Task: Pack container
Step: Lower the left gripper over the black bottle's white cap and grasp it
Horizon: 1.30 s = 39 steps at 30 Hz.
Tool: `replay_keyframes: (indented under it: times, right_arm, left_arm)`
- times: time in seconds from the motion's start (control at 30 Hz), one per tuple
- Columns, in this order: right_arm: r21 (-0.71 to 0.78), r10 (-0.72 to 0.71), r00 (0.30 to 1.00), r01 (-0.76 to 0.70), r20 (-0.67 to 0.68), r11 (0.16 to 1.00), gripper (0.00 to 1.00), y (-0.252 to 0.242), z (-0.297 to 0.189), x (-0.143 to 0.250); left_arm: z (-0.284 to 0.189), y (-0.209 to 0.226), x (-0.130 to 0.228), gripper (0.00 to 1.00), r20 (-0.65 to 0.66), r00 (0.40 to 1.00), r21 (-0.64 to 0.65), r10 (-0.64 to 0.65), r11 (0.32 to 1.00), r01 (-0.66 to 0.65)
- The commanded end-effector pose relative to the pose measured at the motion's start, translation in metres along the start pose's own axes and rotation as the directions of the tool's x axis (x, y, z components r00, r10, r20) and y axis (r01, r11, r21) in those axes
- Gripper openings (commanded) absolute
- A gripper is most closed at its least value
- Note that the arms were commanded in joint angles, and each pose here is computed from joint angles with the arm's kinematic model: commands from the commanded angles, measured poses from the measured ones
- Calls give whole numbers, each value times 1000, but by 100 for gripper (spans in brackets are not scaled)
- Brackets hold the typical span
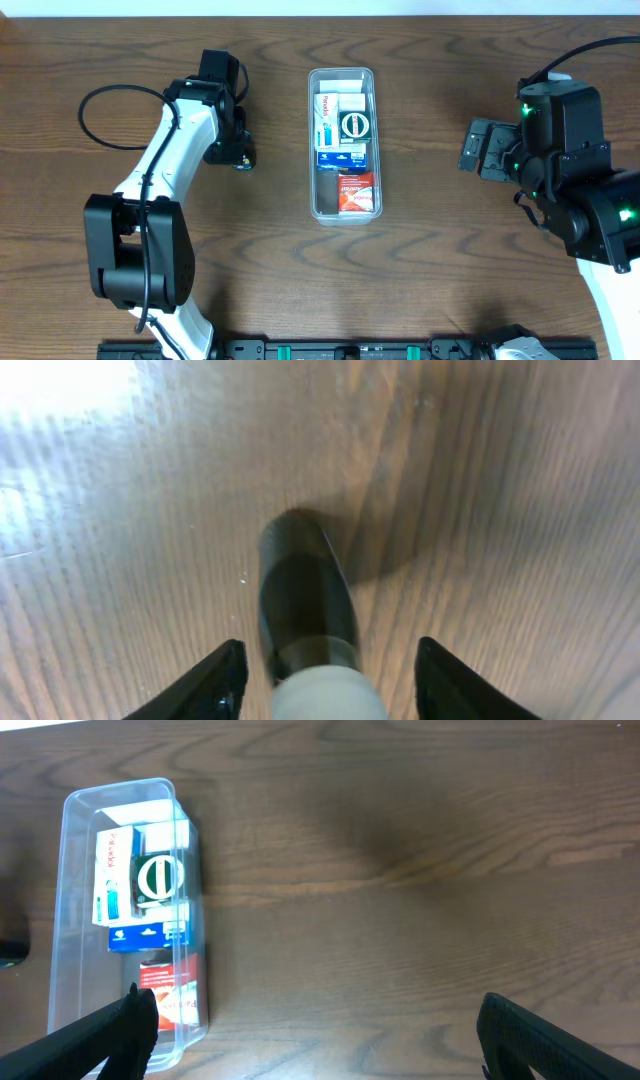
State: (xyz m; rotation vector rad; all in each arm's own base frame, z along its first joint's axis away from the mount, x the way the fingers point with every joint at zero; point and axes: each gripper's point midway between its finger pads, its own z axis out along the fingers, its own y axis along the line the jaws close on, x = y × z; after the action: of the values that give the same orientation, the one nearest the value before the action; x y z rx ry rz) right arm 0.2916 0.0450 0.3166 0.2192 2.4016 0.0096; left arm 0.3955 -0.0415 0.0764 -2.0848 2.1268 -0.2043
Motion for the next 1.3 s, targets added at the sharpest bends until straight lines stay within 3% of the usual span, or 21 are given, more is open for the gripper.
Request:
replay_keyframes:
  times: [0.0,0.37,0.57,0.77,0.97,1.07,1.27]
  right_arm:
    - [24,-2,1000,2,7,1000,99,-6,1,-2]
    - [24,-2,1000,2,7,1000,99,-6,1,-2]
    - [25,-2,1000,2,7,1000,99,-6,1,-2]
    - [25,-2,1000,2,7,1000,99,-6,1,-2]
    - [24,-2,1000,2,7,1000,99,-6,1,-2]
    - [25,-2,1000,2,7,1000,99,-6,1,-2]
    - [24,-2,1000,2,7,1000,99,-6,1,-2]
  left_arm:
    - [3,-2,7,53,-42,999,5,25,1000,-25]
    - [3,-4,12,47,-73,997,13,39,999,-38]
    - [3,-2,14,32,-81,995,10,54,999,-53]
    - [2,-1,18,27,-106,993,6,55,998,-55]
    - [-1,-4,22,21,-124,974,34,191,982,-188]
    - [-7,-10,24,20,-118,918,79,379,925,-372]
    - [-24,-1,28,20,-108,679,137,726,688,-713]
